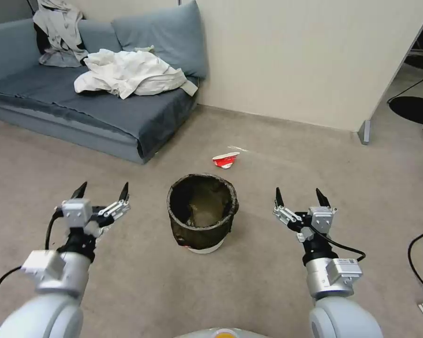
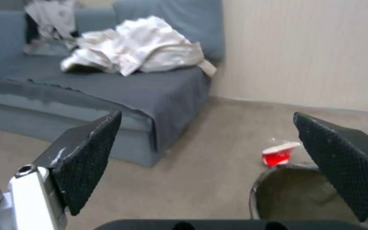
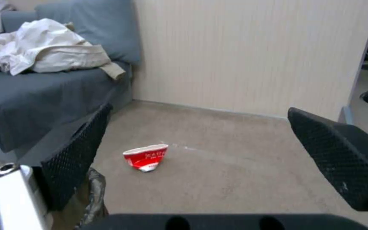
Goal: Pick up the trash can from the floor.
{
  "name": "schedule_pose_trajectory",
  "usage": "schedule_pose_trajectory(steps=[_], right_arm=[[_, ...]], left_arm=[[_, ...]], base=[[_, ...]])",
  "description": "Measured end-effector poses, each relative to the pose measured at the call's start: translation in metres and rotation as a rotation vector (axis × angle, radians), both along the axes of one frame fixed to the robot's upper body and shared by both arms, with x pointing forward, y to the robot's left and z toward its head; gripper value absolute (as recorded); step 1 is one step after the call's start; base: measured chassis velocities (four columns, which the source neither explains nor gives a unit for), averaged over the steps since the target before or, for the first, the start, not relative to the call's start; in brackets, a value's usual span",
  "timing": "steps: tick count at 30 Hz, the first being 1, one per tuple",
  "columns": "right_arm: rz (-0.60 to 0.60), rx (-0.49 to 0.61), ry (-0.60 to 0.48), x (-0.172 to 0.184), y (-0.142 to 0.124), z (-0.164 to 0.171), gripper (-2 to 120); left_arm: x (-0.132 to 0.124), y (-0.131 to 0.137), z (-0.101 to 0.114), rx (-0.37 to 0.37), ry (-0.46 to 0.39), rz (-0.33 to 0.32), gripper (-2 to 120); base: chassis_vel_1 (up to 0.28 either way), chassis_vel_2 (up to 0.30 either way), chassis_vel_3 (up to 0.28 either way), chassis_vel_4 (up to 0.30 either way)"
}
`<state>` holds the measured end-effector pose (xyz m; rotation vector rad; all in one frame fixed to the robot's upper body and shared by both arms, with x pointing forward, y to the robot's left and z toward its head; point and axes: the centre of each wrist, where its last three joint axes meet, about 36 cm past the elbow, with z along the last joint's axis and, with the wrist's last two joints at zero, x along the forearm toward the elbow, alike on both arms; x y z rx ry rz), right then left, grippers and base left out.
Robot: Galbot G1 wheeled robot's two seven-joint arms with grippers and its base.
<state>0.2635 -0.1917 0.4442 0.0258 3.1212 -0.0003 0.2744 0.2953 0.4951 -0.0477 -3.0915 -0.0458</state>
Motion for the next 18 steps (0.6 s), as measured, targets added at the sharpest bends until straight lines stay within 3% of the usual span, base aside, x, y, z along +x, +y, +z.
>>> schedule_pose_trajectory(steps=[7, 11, 13, 18], right_arm=[[-0.021, -0.003, 0.004, 0.011, -0.003, -0.001, 100], [-0.029, -0.003, 0.007, 0.015, -0.004, -0.001, 100], [-0.039, 0.016, 0.011, 0.019, -0.003, -0.002, 100], [-0.046, 0.028, 0.016, 0.020, -0.005, -0.004, 100]], left_arm=[[0.034, -0.005, -0.014, 0.013, 0.065, -0.044, 100], [0.046, -0.019, -0.023, 0.007, 0.105, -0.068, 100], [0.056, -0.037, -0.033, 0.004, 0.164, -0.107, 100], [0.069, -0.055, -0.044, -0.003, 0.229, -0.121, 100]], base=[[0.000, 0.000, 0.000, 0.000], [0.000, 0.000, 0.000, 0.000], [0.000, 0.000, 0.000, 0.000], [0.000, 0.000, 0.000, 0.000]])
